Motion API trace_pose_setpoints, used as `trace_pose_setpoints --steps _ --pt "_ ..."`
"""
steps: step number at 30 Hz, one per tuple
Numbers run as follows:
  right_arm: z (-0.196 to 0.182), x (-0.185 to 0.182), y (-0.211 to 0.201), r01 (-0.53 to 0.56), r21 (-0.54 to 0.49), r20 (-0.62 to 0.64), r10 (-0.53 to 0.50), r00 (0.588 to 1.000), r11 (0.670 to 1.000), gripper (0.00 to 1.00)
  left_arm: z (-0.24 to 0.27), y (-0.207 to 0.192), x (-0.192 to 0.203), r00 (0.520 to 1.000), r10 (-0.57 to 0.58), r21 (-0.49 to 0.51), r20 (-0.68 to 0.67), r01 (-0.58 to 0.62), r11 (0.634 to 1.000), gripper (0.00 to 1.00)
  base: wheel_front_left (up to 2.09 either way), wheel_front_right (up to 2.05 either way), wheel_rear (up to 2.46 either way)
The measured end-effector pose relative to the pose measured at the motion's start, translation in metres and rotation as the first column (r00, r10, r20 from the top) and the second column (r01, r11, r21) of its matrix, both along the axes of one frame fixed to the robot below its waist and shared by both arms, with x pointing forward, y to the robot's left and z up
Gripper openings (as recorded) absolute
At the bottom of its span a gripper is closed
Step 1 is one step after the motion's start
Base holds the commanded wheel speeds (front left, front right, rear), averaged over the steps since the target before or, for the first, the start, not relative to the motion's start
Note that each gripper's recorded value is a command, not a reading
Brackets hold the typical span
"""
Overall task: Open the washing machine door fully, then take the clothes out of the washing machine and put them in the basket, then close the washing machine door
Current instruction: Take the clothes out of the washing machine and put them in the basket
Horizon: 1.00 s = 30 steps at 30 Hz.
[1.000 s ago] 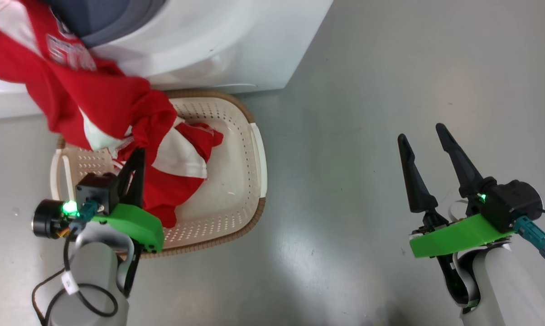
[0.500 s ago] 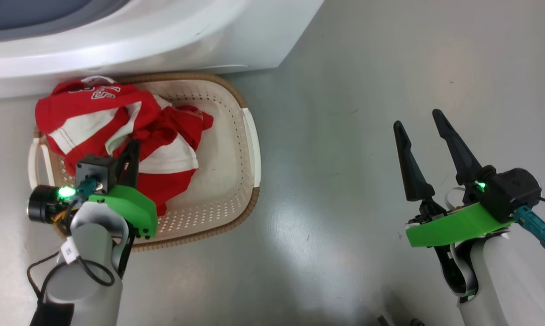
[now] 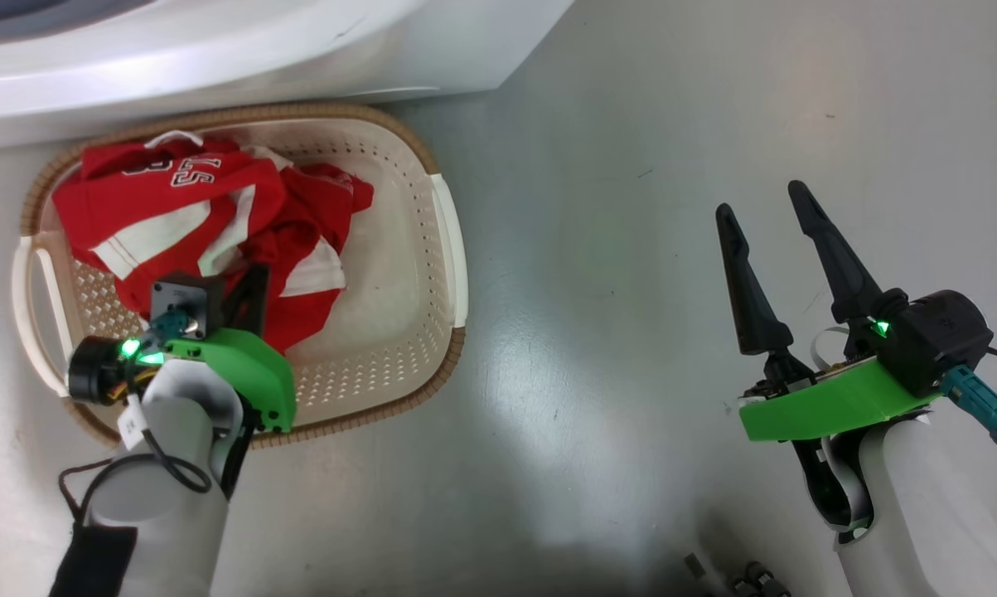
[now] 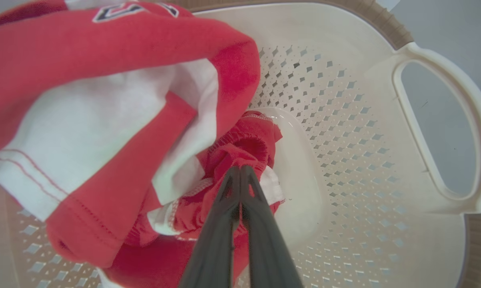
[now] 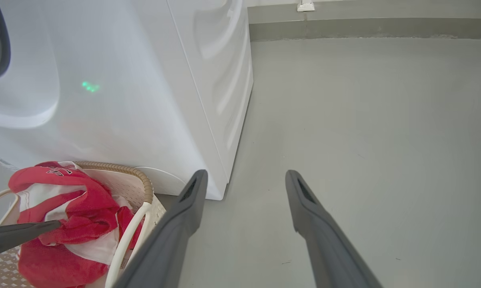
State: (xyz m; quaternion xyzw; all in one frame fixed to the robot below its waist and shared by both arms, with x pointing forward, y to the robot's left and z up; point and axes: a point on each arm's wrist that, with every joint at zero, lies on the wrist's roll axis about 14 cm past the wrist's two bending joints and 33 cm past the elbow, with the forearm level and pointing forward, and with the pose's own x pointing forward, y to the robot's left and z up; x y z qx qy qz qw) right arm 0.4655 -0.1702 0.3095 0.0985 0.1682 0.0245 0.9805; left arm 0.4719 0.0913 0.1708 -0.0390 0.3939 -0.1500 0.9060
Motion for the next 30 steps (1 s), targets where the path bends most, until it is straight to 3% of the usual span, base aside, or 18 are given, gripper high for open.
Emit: trace_pose_setpoints --steps 1,2,4,5,7,30 --pt "-0.001 0.000 0.000 0.000 0.000 -0.002 0.000 1.000 1.000 1.00 -0.002 0.002 0.000 1.000 0.001 0.003 -0.004 -0.001 1.000 0.00 0.00 0.00 0.00" --pt "-0.002 0.000 0.000 -0.001 0.001 -0.005 0.001 1.000 1.000 1.00 -0.002 0.004 0.000 1.000 0.003 0.006 -0.006 -0.003 1.000 0.10 0.00 0.00 0.00" --pt "-0.003 0.000 0.001 -0.003 0.003 -0.006 0.003 1.000 1.000 1.00 -0.002 0.008 0.003 1.000 0.015 0.005 -0.004 -0.015 1.000 0.43 0.00 0.00 0.00" --pt "-0.003 0.001 0.002 -0.003 0.004 -0.005 0.004 1.000 1.000 1.00 -0.002 0.010 0.004 1.000 0.019 0.005 -0.002 -0.019 1.000 0.79 0.00 0.00 0.00" --pt "-0.003 0.002 0.002 -0.005 0.004 -0.003 0.005 1.000 1.000 1.00 -0.001 0.011 0.005 1.000 0.023 0.004 0.000 -0.023 1.000 1.00 0.00 0.00 0.00" --pt "0.060 -0.006 0.002 -0.004 -0.007 0.110 0.004 0.994 1.000 1.00 0.091 0.039 0.008 0.966 0.184 -0.066 0.183 -0.175 0.982 1.00 0.00 0.00 0.00"
